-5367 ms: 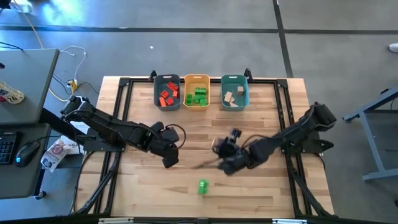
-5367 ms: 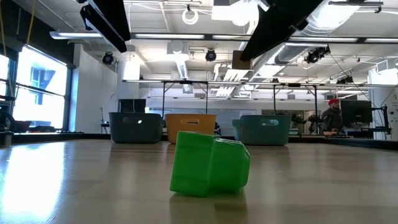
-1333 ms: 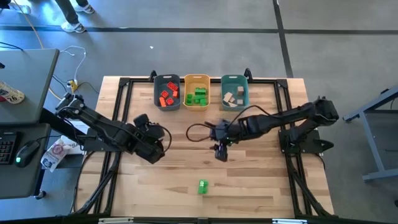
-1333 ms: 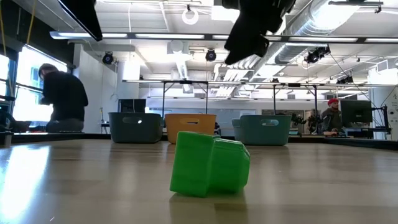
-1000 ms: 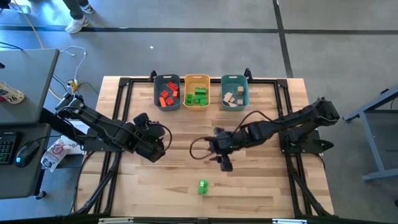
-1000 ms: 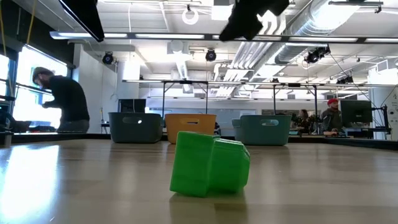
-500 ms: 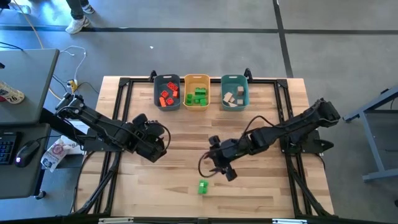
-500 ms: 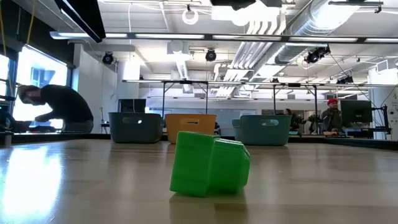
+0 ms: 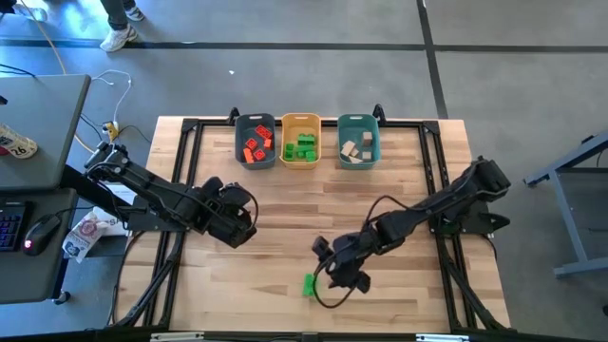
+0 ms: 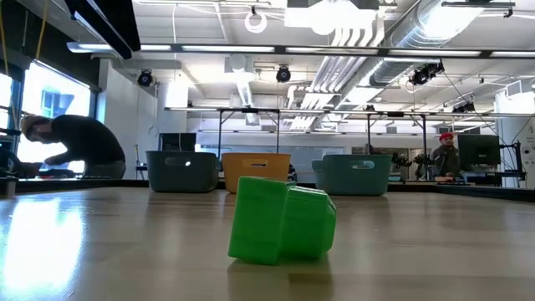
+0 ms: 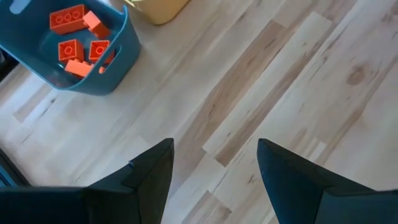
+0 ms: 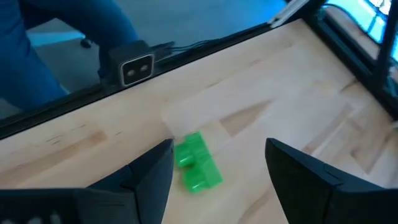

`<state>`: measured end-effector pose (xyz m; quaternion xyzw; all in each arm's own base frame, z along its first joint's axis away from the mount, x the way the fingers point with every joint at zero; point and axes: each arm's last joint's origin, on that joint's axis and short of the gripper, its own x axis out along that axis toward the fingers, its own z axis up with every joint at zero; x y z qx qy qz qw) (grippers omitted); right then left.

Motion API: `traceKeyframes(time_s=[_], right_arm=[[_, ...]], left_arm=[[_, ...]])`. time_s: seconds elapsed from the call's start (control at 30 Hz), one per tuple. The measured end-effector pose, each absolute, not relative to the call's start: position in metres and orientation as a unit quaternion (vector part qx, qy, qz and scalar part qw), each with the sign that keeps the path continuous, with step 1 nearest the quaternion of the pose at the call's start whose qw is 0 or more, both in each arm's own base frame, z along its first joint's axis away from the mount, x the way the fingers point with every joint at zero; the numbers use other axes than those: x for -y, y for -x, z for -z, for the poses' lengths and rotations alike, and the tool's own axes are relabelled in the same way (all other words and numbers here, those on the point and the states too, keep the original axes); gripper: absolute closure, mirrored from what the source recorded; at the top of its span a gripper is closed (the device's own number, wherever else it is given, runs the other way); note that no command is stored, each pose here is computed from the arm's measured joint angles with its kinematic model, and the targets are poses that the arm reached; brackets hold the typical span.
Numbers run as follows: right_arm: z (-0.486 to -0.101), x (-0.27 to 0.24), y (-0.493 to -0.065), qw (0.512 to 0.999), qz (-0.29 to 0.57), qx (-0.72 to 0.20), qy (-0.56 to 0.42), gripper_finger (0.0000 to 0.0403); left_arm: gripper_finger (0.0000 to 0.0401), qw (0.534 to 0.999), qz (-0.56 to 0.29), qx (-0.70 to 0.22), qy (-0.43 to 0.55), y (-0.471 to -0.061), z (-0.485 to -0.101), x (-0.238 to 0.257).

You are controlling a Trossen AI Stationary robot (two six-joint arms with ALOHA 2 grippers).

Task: Sort & place blocks by color
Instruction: Put the green game piece into the yellow bin

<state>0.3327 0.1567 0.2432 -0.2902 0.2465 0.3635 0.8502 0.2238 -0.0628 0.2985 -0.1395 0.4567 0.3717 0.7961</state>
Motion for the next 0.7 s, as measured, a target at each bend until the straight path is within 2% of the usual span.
traceKeyframes(time_s=[0.7], right_arm=[[-0.173,-0.174,-0.359,0.834,-0.36,-0.287,0.304,0.0164]], left_arm=[[0.0185,0.794,-0.374,-0.453,0.155,-0.224,-0.298,0.063]])
